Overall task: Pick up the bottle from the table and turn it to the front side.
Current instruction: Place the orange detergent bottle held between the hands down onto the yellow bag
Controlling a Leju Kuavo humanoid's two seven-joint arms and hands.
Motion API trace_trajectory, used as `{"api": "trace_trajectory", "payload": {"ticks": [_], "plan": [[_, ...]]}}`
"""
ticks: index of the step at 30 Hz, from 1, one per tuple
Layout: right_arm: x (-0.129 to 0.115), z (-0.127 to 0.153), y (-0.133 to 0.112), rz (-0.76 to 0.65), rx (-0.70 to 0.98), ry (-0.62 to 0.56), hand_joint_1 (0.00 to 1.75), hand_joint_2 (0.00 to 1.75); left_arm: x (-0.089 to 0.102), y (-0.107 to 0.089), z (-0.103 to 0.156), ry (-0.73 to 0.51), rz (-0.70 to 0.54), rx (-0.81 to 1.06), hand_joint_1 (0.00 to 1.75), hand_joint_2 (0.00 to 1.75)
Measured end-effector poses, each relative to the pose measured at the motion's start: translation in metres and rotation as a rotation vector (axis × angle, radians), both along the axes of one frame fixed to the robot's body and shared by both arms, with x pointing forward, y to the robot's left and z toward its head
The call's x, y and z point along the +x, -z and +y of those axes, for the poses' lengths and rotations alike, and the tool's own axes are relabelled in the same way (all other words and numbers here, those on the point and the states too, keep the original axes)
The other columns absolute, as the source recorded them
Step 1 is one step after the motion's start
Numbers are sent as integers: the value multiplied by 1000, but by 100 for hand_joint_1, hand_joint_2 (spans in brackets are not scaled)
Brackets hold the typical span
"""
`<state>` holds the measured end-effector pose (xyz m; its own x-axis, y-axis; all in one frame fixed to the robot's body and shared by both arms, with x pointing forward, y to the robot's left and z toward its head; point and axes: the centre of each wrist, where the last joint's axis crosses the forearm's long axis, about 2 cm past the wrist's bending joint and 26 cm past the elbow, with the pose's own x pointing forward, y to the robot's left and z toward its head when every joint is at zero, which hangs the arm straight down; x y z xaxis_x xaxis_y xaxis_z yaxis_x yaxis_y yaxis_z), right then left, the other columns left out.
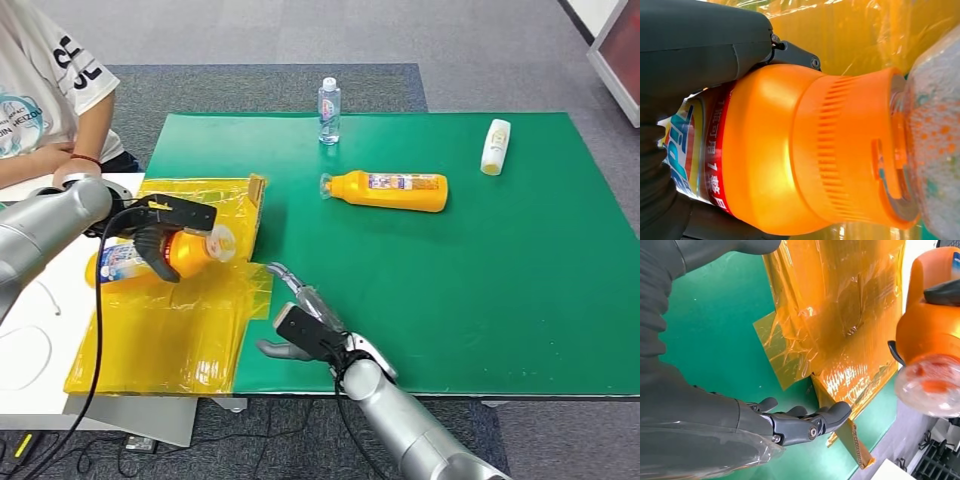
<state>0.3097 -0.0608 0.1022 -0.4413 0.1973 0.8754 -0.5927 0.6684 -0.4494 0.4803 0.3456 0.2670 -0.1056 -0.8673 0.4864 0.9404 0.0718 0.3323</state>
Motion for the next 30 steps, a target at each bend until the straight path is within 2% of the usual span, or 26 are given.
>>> {"api": "trace_trajectory", "payload": {"ticks": [9,21,30], "plan": [[-2,2,1,0,-1,12,0,175,1,3,-10,31,-70,-20,175,175],[-7,1,6,14,-2,23,0,175,5,-9,-19,64,-134,-127,175,175],[-8,2,6,15,-3,13,0,175,3,-15,-5,58,-139,-279,175,175]]}}
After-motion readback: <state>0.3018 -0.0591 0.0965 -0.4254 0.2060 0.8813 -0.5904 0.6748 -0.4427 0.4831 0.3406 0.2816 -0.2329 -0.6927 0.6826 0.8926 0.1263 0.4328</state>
